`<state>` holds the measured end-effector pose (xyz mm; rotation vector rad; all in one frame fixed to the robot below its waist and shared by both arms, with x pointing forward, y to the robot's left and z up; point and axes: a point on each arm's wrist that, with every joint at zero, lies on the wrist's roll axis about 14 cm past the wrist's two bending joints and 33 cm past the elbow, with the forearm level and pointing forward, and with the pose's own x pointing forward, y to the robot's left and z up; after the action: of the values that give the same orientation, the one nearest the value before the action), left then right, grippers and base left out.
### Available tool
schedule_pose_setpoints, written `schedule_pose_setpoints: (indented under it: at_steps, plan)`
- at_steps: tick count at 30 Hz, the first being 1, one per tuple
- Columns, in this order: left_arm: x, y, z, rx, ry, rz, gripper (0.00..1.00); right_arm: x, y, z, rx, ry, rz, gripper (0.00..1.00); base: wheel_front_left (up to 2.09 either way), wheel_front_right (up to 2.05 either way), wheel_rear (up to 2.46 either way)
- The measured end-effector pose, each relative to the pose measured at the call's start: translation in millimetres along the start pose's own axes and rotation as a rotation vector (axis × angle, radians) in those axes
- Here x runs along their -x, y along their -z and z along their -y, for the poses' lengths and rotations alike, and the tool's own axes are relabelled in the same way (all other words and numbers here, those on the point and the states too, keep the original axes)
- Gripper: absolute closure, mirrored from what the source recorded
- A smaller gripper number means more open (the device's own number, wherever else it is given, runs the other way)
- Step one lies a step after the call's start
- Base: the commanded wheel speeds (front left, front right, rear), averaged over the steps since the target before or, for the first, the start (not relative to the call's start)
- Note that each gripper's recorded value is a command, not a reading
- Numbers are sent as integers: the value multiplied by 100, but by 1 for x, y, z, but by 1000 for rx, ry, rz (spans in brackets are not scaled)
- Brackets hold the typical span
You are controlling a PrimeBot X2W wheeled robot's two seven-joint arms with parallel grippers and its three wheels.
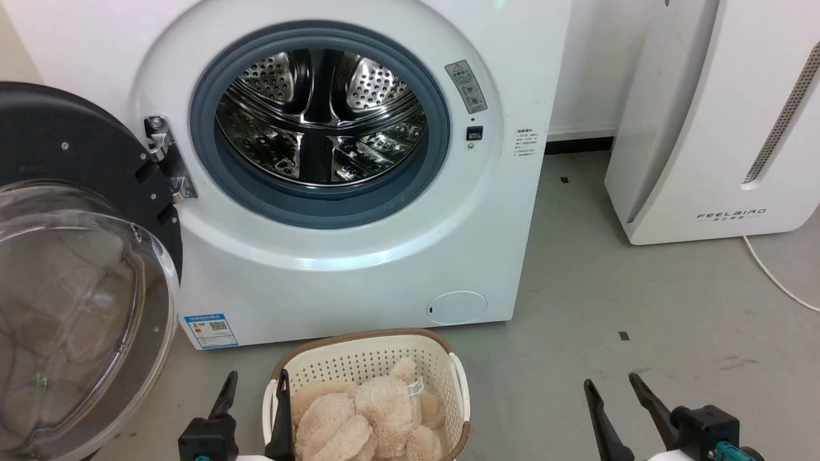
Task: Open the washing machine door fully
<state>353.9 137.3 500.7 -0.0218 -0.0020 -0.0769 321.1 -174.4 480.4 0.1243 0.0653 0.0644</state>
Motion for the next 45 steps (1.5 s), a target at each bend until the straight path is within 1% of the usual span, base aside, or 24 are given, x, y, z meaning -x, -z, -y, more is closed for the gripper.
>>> schedule_pose_setpoints:
  at_steps: [7, 8, 45]
  plan:
    - [0, 5, -1, 17, -11, -13, 0, 0, -3, -1, 2, -4, 10, 0, 0, 0, 0]
    - [1, 6, -2, 23, -15, -15, 100, -1, -4, -2, 2, -5, 11, 100, 0, 0, 0]
    - [-3, -1, -10, 12, -23, -12, 100, -11, -9, -6, 43, -25, 0, 100, 0, 0, 0]
